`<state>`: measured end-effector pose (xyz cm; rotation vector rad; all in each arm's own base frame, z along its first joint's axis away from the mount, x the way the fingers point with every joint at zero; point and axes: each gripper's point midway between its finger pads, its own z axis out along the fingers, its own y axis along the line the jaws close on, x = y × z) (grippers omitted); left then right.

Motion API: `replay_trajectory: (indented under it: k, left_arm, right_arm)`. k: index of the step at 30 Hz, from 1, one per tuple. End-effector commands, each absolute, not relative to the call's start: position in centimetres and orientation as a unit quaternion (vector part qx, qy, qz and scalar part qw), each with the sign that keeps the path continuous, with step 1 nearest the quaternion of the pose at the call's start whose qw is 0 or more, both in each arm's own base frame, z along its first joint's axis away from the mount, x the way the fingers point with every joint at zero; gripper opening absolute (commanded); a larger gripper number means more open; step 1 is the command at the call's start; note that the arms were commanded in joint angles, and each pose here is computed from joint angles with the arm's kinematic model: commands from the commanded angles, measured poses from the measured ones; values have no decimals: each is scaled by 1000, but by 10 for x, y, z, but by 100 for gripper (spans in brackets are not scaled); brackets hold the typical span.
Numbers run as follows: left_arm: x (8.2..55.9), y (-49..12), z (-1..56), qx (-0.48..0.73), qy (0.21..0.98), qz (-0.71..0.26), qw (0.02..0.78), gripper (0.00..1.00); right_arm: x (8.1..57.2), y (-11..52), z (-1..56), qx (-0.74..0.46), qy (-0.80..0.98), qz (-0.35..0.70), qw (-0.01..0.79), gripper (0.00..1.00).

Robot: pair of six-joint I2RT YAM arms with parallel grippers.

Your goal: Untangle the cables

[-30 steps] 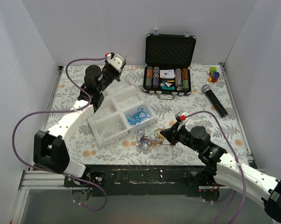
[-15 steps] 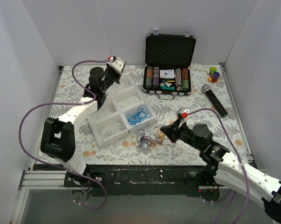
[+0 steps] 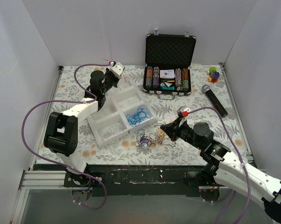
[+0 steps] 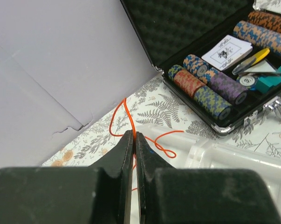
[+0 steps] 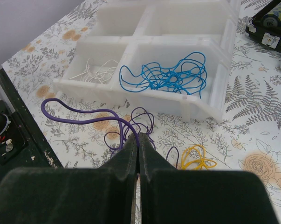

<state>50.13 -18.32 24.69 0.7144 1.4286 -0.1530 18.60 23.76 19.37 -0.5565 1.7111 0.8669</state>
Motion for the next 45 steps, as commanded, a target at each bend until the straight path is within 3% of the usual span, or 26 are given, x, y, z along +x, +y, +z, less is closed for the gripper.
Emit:
replay_trajectory:
  k: [1, 6, 14, 17, 20, 24, 30, 34, 36, 42, 45]
  left_arm:
    - [503, -179, 228, 348, 637, -39, 686, 0]
    - [510, -167, 194, 367, 656, 8, 659, 0]
    - [515, -164, 197, 359, 655, 25, 664, 6]
    - [509, -165, 193, 358, 664, 16, 656, 18]
    - [499, -173, 189, 384, 662, 0, 643, 47]
    - [489, -180, 203, 389, 652, -15, 650, 65]
    - [472, -195, 261, 376, 626, -69, 680, 74]
    - [421, -218, 292, 414, 588, -165, 675, 77]
    - [367, -241, 298, 475, 542, -234, 653, 77]
    - [219, -312, 249, 641, 423, -313, 558, 78]
    - [185, -331, 239, 647, 419, -356, 528, 78]
  right_arm:
    - [190, 238, 225, -226, 695, 373, 571, 1]
    - [188, 237, 229, -223, 690, 379, 575, 1]
    - [190, 233, 232, -208, 689, 377, 583, 1]
    - [190, 234, 232, -207, 689, 379, 582, 1]
    - [190, 235, 231, -208, 690, 379, 580, 1]
    - [191, 236, 232, -208, 690, 379, 580, 1]
    - [195, 239, 238, -208, 691, 378, 580, 1]
    - [204, 238, 244, -202, 701, 357, 583, 1]
    - [215, 233, 240, -190, 719, 328, 583, 1]
    - [222, 235, 265, -190, 709, 325, 597, 1]
    - [215, 239, 284, -196, 687, 351, 605, 1]
